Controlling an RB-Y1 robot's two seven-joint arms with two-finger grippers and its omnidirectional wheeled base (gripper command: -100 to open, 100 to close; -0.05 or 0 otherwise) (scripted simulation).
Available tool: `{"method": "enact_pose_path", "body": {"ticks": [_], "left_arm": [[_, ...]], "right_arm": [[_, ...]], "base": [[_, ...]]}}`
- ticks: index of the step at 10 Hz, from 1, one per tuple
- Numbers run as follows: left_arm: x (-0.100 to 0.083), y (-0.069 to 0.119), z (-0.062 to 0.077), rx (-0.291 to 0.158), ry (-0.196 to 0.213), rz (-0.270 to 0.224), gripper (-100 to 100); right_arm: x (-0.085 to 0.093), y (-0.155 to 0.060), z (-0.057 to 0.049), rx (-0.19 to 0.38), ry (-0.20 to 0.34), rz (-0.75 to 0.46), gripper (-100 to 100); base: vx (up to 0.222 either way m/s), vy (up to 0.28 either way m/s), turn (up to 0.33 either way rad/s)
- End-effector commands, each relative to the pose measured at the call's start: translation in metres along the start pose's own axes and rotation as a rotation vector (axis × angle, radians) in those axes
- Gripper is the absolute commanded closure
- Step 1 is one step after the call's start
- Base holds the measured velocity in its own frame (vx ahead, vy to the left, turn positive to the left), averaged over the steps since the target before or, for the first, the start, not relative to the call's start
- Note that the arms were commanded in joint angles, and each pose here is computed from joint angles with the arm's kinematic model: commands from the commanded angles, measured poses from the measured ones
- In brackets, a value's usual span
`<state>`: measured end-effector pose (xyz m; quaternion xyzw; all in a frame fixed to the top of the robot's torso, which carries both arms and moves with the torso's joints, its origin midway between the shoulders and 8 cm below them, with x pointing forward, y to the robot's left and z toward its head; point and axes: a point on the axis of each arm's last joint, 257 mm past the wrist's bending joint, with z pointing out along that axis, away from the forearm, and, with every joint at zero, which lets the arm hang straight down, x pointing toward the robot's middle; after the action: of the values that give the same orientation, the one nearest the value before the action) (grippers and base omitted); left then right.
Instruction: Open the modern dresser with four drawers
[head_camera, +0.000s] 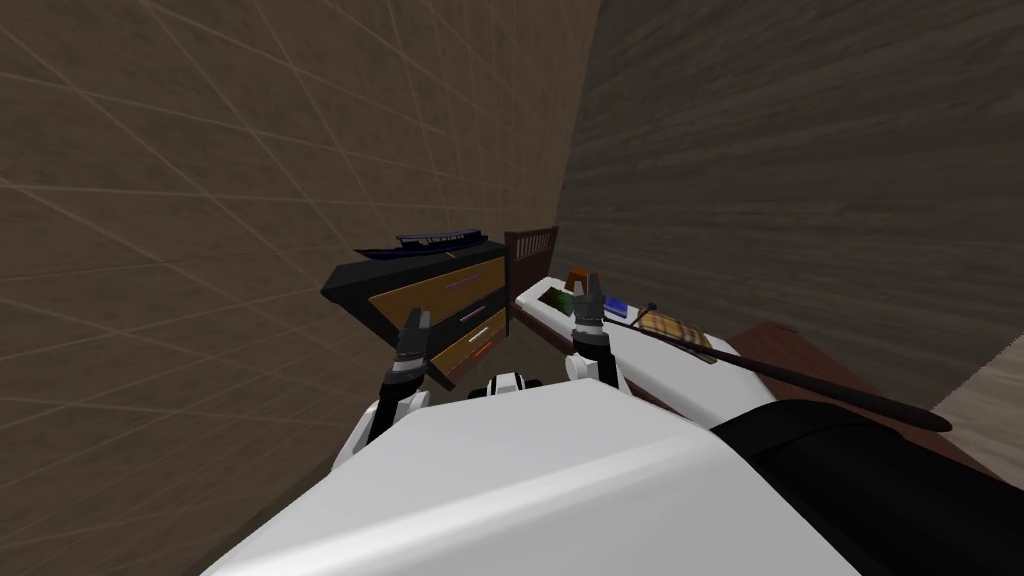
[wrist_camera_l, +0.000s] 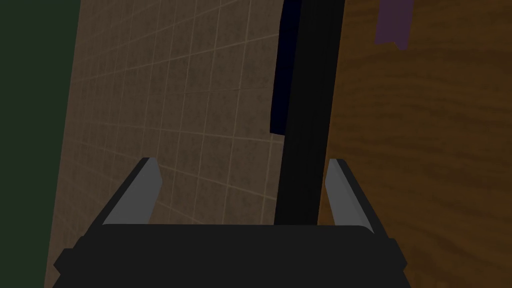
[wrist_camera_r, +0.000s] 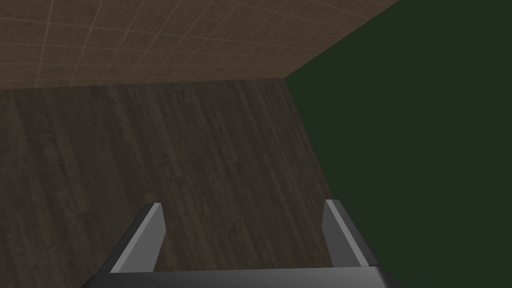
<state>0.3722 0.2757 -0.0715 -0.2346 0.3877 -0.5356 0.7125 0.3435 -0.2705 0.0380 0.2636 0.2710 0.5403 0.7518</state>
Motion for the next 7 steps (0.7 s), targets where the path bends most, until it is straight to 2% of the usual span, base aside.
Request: {"method": "enact_pose_path", "body": {"ticks": [1,6,7], "left_arm": [[-0.001,0.021,-0.009,-0.035,-0.002,-0.010,-100],[-0.002,0.054,-0.028,-0.101,-0.009,-0.025,-100],[-0.003,0.069,-0.038,-0.130,-0.014,-0.033,-100]], "right_arm": [[0.000,0.000,0.000,0.000,0.000,0.000,0],[0.000,0.000,0.000,0.000,0.000,0.000,0],[0.000,0.000,0.000,0.000,0.000,0.000,0]], "base": [[0.053,-0.020,0.017],[0.057,-0.026,0.011],[0.059,-0.032,0.017]]}}
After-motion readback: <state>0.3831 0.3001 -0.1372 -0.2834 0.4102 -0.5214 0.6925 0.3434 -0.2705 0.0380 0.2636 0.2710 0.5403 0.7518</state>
